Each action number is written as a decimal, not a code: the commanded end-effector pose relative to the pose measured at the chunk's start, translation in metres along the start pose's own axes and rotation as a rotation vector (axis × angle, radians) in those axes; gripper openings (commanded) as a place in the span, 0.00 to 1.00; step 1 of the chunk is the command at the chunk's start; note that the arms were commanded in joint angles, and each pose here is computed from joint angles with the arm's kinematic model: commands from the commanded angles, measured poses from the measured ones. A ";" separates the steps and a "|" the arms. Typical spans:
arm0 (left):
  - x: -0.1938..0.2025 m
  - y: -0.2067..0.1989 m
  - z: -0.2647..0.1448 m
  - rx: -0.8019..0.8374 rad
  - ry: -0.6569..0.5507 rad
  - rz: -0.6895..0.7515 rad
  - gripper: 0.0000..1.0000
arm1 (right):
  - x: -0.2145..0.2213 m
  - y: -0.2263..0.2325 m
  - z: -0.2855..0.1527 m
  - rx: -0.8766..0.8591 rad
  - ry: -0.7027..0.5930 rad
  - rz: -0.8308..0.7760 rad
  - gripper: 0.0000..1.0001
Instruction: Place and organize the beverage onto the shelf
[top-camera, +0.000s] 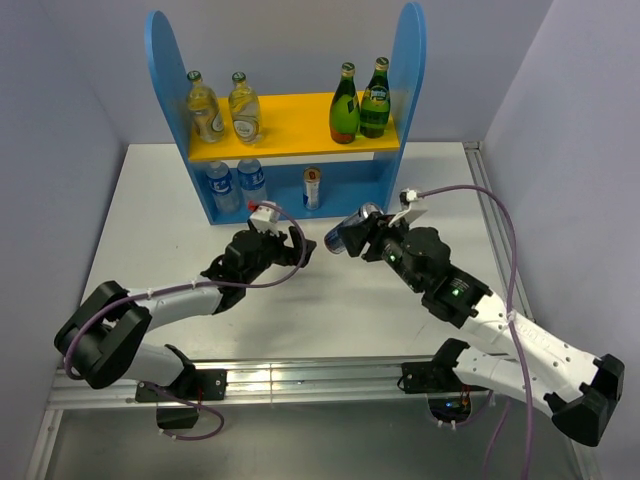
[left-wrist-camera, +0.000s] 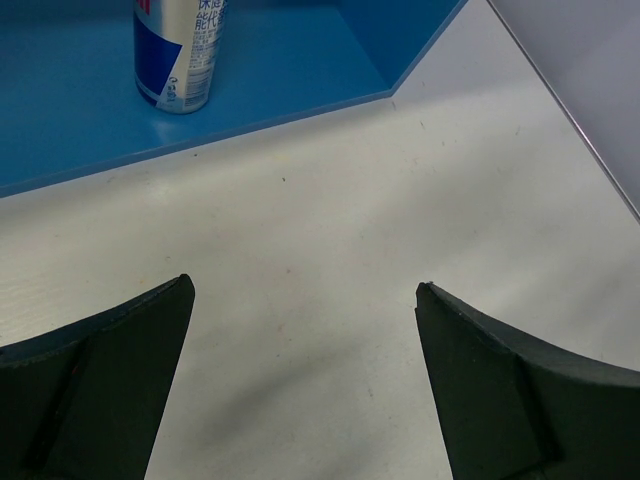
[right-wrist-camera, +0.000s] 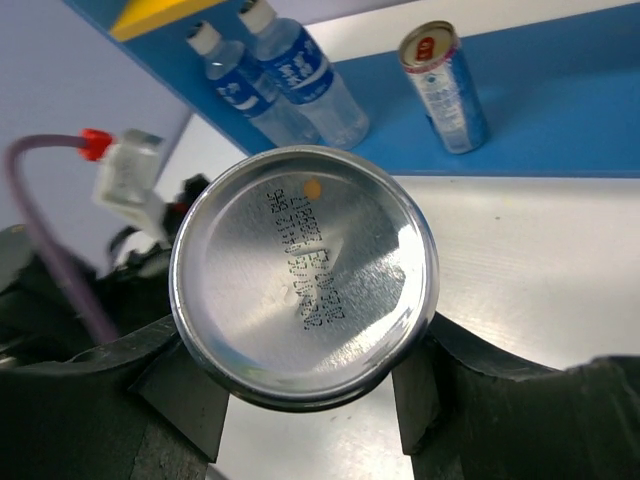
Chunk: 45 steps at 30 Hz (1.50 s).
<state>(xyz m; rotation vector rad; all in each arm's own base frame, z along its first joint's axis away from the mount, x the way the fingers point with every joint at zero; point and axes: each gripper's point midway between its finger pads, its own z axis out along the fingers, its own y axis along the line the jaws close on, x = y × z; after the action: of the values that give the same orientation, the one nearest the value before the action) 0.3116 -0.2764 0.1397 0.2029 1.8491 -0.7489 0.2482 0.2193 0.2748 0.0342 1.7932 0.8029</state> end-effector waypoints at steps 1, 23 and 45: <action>-0.030 -0.011 -0.007 0.021 -0.088 -0.008 0.99 | -0.026 0.003 0.013 0.017 -0.114 -0.015 0.00; -0.056 -0.009 -0.045 0.003 -0.202 -0.059 0.99 | -0.018 -0.129 0.203 0.489 -0.231 -0.290 0.00; -0.061 -0.010 -0.047 0.011 -0.223 -0.054 0.99 | -0.008 -0.172 0.216 0.652 -0.126 -0.196 0.00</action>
<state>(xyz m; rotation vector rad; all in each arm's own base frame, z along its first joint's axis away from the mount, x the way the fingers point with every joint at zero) 0.2943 -0.2449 0.1946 0.0874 1.6955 -0.7713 0.5107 0.2122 0.1545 0.2031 1.8195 0.0317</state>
